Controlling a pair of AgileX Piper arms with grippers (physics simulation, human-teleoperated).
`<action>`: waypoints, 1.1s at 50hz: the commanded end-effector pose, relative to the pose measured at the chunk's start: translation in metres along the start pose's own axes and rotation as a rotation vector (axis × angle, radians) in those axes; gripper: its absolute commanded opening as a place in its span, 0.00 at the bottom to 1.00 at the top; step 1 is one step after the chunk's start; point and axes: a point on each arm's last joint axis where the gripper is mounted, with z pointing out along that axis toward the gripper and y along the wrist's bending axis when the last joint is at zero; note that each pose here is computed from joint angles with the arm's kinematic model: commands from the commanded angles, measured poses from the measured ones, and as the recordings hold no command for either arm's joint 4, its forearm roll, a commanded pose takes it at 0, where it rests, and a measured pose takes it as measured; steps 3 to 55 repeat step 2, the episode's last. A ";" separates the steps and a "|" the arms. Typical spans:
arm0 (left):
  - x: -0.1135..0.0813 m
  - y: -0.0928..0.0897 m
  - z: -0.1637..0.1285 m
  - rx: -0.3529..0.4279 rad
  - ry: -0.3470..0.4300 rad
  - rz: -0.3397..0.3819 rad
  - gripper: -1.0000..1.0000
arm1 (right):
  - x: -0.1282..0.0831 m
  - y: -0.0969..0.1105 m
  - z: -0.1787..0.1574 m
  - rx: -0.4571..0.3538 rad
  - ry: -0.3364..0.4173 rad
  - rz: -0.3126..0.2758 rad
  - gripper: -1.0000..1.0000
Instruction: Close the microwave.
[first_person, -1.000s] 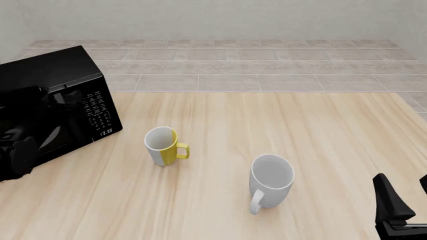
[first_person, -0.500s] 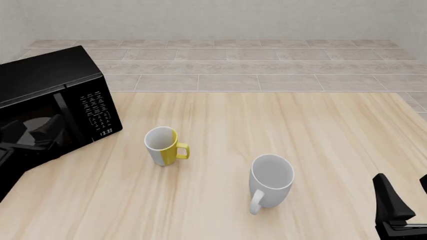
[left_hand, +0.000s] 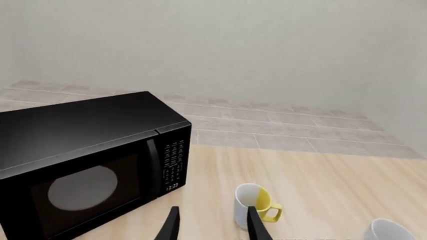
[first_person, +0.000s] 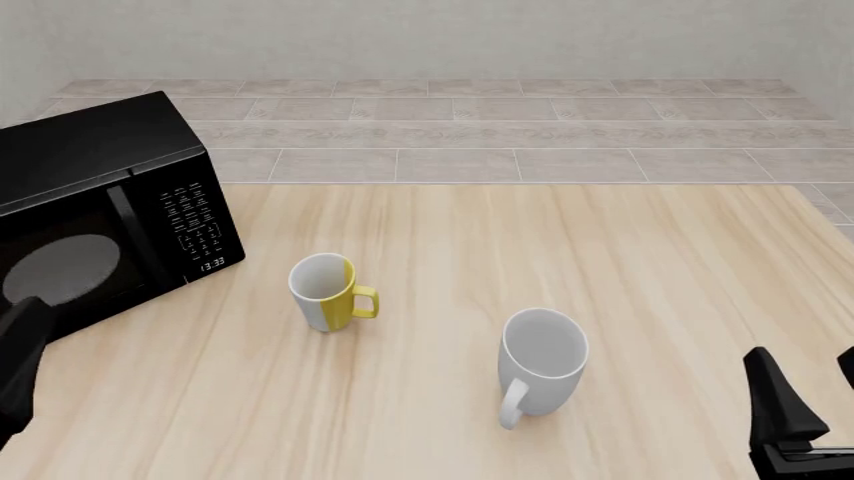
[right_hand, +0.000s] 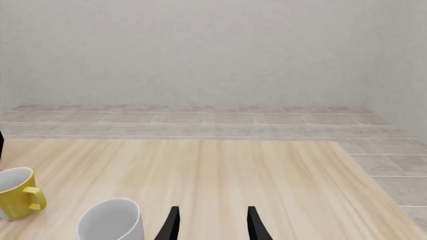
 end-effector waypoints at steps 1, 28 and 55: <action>-0.011 -0.002 -0.022 0.035 -0.021 0.013 1.00 | 0.000 0.000 0.000 -0.005 0.000 -0.004 1.00; -0.012 -0.002 -0.023 0.035 -0.024 0.018 1.00 | 0.000 0.000 0.000 -0.004 0.000 -0.005 1.00; -0.012 -0.002 -0.023 0.035 -0.024 0.018 1.00 | 0.000 0.000 0.000 -0.004 0.000 -0.005 1.00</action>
